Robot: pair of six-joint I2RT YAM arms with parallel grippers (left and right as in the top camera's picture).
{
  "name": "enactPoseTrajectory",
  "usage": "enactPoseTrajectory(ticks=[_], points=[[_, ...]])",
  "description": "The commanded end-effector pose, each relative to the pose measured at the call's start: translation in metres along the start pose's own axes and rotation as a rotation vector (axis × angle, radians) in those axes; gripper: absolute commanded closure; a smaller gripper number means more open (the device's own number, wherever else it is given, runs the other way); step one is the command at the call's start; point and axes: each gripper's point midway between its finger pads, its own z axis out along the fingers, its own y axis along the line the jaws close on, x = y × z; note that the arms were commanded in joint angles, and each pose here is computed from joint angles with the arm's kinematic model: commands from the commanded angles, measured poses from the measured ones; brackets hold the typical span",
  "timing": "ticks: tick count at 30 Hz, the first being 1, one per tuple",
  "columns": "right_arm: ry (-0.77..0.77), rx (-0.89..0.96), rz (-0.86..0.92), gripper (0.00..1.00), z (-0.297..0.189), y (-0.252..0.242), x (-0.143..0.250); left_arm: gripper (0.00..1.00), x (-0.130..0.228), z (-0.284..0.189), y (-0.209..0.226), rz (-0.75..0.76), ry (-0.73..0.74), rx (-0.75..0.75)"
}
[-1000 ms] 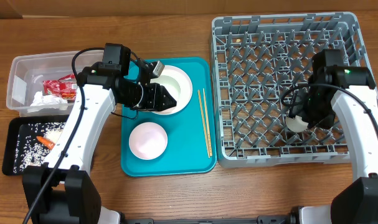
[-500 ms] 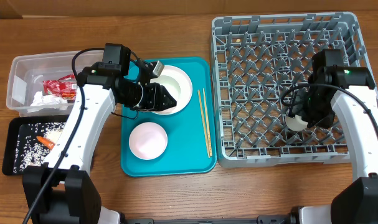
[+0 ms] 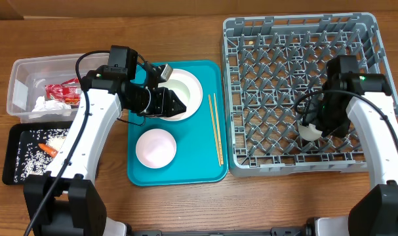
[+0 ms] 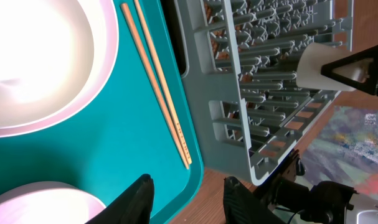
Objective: Sort waste into correct bins and load items into the dishwasher
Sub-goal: 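Open the right gripper and move the left gripper over the pink bowl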
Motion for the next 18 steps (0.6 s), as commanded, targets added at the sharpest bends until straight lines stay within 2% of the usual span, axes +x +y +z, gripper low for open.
enactPoseTrajectory(ticks=[1, 3, 10, 18], points=[[0.007, -0.008, 0.008, 0.79, 0.0041, 0.0002, 0.0024, 0.60, -0.0040, -0.0047, -0.0066, 0.021, -0.019, -0.003], [0.006, -0.009, 0.008, 0.75, 0.0041, 0.0003, 0.0022, 0.59, -0.0039, -0.0047, -0.0064, 0.022, -0.019, -0.004], [0.010, -0.011, 0.008, 0.33, 0.0041, 0.0007, 0.0031, 0.58, -0.0039, -0.0047, -0.0064, 0.022, -0.019, -0.004], [0.013, -0.010, 0.008, 0.24, 0.0041, 0.0004, 0.0039, 0.55, -0.0039, -0.0047, -0.0064, 0.017, -0.018, -0.004]])
